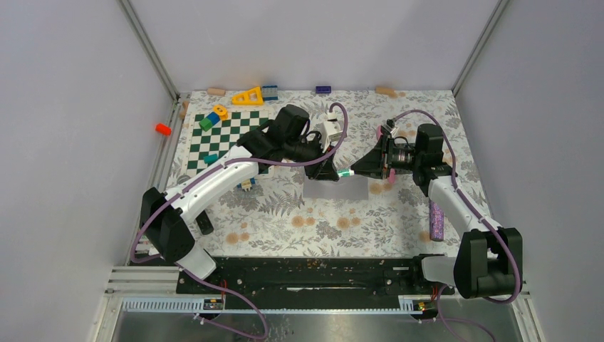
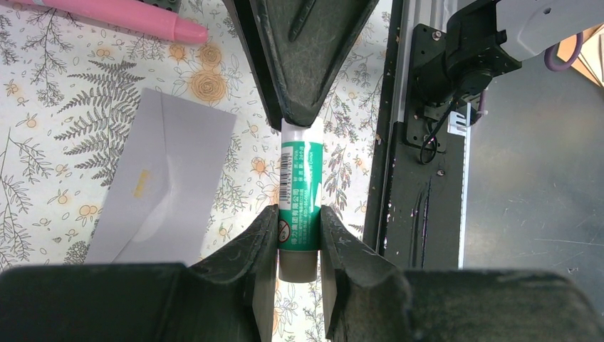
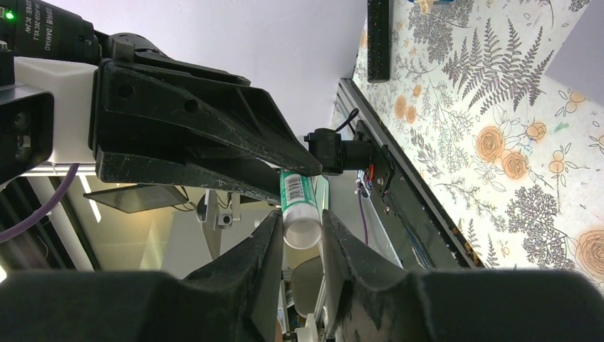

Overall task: Place the letter into the envelope and seal it
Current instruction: Screw the solid glue.

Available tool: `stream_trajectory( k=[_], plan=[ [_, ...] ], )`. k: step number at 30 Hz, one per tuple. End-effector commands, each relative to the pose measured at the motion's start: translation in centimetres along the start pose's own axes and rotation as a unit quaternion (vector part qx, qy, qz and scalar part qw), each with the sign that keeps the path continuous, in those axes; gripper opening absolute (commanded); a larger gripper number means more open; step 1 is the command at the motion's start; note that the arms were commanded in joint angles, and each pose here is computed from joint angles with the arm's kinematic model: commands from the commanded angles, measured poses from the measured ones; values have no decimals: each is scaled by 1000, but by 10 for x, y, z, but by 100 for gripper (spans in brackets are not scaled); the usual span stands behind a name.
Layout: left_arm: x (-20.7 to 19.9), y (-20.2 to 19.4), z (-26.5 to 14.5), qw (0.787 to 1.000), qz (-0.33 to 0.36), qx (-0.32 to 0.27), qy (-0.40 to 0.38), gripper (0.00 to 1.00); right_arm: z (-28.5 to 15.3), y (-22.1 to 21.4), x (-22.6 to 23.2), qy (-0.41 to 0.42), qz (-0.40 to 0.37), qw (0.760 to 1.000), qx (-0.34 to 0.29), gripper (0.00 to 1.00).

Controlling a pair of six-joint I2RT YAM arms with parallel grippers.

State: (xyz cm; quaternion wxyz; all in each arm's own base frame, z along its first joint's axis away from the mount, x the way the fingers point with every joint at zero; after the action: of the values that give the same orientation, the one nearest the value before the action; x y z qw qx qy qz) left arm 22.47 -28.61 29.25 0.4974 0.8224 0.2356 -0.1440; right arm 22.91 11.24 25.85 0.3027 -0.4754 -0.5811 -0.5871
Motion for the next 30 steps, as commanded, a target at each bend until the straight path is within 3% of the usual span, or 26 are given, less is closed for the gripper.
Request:
stream_trajectory(
  k=[1, 7, 11, 17, 19, 23, 27, 30],
  plan=[
    [-6, 17, -5, 999, 31, -25, 3, 0, -2, -1, 4, 10, -19, 1000, 3, 28],
    [-9, 17, -3, 999, 25, -20, -19, 0, -3, -5, 11, 16, -74, 997, 3, 24],
    [-17, 11, 4, 994, 6, 0, -110, 0, -2, -13, 17, 21, -177, 984, 5, 23],
    [-25, 3, 18, 969, -45, 23, -241, 0, -4, -16, 32, 44, -374, 927, 0, 30],
    [-25, 3, 20, 968, -53, 23, -246, 0, -6, -17, 39, 40, -423, 905, -11, 40],
    [-23, 4, 15, 976, -39, 11, -213, 0, -10, -15, 54, 28, -390, 920, -14, 65],
    [-23, 6, 5, 985, -12, -4, -173, 0, -13, -18, 50, 20, -293, 956, -1, 66],
    [-22, 7, 0, 989, -1, -11, -148, 0, -14, -22, 40, 6, -249, 968, 6, 61]
  ],
)
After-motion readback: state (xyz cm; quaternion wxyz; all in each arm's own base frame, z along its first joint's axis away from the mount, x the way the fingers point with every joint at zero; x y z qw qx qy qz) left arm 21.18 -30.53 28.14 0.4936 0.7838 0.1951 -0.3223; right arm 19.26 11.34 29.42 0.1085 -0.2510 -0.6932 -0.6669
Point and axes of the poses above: each gripper's point midway between its finger pads, its own z axis out along the fingers, its own x axis along the line the jaws close on, y = z × x, the point moved 9 cm from there along -z, back along the fingers, and after that the axes turned 14 degrees about -z, right-handed, at the moved point
